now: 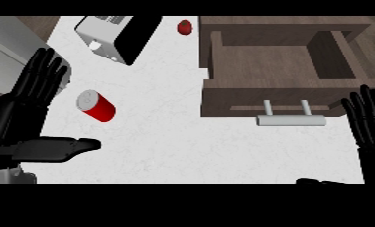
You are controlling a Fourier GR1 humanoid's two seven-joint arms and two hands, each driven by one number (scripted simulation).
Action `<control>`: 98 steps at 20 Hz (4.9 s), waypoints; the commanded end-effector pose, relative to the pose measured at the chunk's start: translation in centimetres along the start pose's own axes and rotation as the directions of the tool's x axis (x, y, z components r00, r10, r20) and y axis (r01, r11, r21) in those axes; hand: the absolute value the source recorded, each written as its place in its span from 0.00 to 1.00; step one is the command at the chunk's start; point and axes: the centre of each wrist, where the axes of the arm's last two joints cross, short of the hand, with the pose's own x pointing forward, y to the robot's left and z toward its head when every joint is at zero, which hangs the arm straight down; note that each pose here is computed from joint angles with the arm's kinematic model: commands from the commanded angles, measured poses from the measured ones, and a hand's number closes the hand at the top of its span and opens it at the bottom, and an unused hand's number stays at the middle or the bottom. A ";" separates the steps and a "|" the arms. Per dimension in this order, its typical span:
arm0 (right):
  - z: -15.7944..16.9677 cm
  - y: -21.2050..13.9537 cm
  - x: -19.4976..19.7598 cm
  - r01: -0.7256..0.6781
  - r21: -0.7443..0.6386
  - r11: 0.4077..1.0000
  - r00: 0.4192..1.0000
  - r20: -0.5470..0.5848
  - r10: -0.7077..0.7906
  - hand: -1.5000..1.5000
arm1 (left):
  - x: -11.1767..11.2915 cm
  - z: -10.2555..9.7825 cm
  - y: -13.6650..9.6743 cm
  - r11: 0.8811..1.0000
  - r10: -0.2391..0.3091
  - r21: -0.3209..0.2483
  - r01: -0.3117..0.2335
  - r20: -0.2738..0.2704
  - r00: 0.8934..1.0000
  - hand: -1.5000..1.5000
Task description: Pick up the can, place it into the drawer and close the drawer
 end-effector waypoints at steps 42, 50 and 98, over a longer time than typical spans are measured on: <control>-0.3 -1.0 -1.9 -0.018 0.008 1.000 1.000 0.001 0.018 0.00 | -17.0 -0.8 7.1 0.993 -0.033 0.105 0.046 -0.120 0.992 0.00; 1.5 -1.0 -1.7 -0.051 -0.002 0.999 0.999 0.008 0.051 0.00 | -18.5 -1.3 5.2 0.994 -0.025 0.104 0.039 -0.130 0.991 0.00; 1.9 -2.3 0.2 0.003 -0.012 1.000 1.000 0.018 -0.002 0.00 | -22.5 -6.5 0.7 0.998 0.064 0.028 -0.060 -0.134 0.989 1.00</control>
